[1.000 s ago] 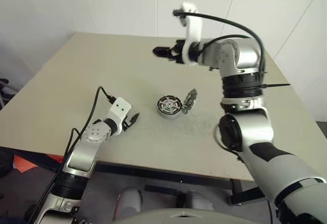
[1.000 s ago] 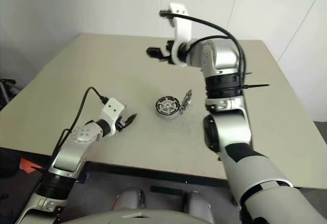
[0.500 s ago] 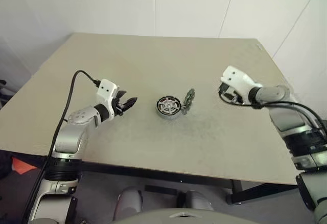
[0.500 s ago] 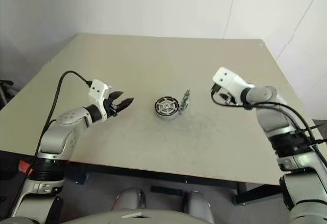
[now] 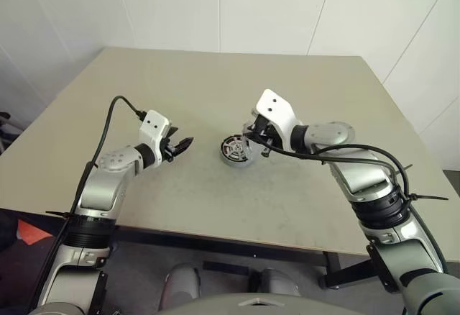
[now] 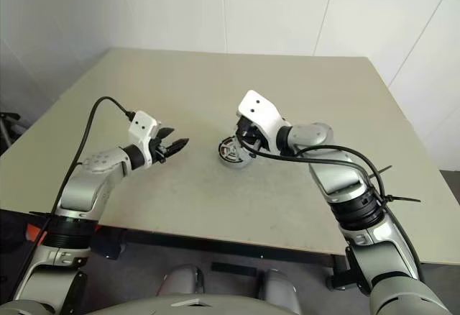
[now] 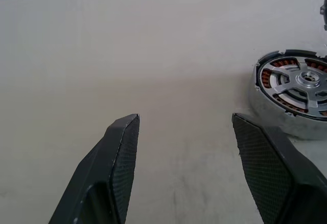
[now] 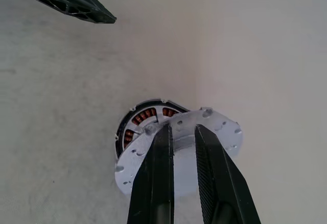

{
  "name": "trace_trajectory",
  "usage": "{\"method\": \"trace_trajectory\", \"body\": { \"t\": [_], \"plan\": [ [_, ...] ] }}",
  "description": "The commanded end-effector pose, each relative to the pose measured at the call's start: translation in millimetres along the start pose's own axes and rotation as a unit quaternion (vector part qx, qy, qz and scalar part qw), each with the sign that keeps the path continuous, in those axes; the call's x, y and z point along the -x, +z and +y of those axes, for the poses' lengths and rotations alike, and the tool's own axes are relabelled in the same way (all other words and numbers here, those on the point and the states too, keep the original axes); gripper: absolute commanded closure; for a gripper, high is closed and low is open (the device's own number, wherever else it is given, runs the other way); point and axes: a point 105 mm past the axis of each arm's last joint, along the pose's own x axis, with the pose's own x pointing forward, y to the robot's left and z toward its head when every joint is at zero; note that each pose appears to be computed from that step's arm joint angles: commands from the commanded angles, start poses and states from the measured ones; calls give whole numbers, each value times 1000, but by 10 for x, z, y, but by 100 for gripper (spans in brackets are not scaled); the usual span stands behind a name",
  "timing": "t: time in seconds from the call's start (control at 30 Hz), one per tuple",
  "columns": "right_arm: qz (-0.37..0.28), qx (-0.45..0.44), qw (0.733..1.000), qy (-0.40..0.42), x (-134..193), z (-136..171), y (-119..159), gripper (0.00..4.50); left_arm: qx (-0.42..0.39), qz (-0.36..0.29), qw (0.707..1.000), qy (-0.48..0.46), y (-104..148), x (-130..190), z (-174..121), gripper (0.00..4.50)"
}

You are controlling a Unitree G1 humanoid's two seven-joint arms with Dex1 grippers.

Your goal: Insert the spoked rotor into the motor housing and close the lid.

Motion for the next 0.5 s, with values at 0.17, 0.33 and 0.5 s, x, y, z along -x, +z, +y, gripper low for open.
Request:
{"method": "trace_trajectory", "body": {
  "t": [0.17, 0.33, 0.5],
  "plan": [
    [3, -28, 1000, 9, -337, 91, -96, 380, -22, -26, 998, 44, 171, 155, 221, 144],
    [11, -57, 998, -3, -475, 79, -221, 380, -26, -24, 998, 45, 172, 172, 218, 144],
    [19, -118, 993, -1, -627, 129, -408, 380, -27, -25, 998, 45, 189, 155, 211, 144]
  ]
}}
